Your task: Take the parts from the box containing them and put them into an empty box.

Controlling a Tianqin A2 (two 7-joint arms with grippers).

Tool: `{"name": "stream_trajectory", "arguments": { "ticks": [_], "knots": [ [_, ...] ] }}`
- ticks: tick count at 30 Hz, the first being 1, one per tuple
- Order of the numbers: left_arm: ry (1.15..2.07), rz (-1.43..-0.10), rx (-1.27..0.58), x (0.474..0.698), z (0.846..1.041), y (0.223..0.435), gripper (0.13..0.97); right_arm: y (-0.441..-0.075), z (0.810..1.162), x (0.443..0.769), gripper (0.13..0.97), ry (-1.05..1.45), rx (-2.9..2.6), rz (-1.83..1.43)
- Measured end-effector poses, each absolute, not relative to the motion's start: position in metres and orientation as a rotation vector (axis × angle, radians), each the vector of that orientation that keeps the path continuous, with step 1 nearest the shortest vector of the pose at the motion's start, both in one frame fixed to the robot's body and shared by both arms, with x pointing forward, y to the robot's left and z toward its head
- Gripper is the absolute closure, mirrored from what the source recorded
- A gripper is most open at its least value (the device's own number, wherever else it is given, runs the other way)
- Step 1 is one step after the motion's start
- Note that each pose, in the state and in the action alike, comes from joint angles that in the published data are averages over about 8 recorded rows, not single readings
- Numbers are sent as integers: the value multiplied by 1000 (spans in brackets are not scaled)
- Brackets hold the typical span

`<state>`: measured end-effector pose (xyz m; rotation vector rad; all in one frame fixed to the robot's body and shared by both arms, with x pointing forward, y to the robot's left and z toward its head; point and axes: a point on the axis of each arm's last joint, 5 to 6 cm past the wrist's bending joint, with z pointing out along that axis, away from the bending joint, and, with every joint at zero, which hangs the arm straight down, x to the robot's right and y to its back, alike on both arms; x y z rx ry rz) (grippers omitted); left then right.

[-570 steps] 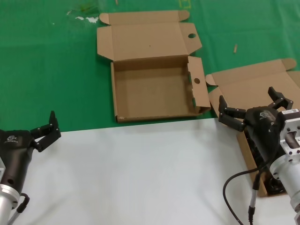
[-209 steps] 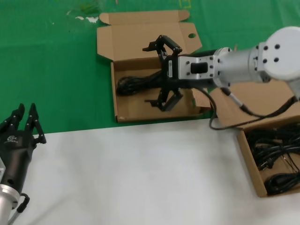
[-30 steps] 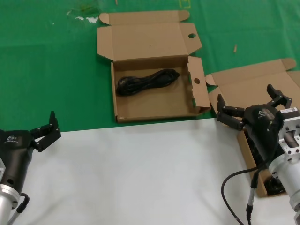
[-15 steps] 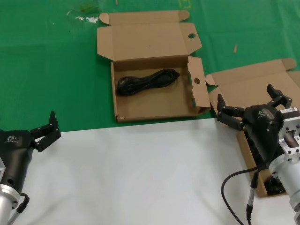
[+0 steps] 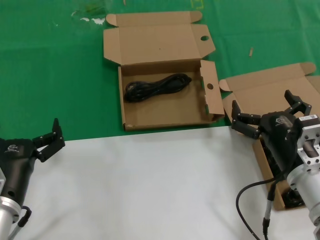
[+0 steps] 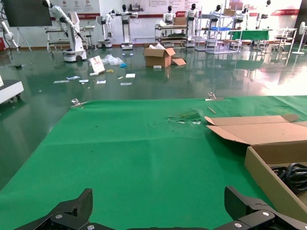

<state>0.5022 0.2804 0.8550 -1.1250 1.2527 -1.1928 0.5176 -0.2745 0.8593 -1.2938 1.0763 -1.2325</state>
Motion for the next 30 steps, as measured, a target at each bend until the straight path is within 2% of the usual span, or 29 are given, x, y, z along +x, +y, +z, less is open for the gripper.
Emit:
{"name": "stream_trajectory", "arguments": {
  "ticks": [30],
  "knots": [
    [1253, -1193, -1125, 502, 855, 280, 132, -275, 859, 518, 130, 1076, -1294, -1232]
  ]
}}
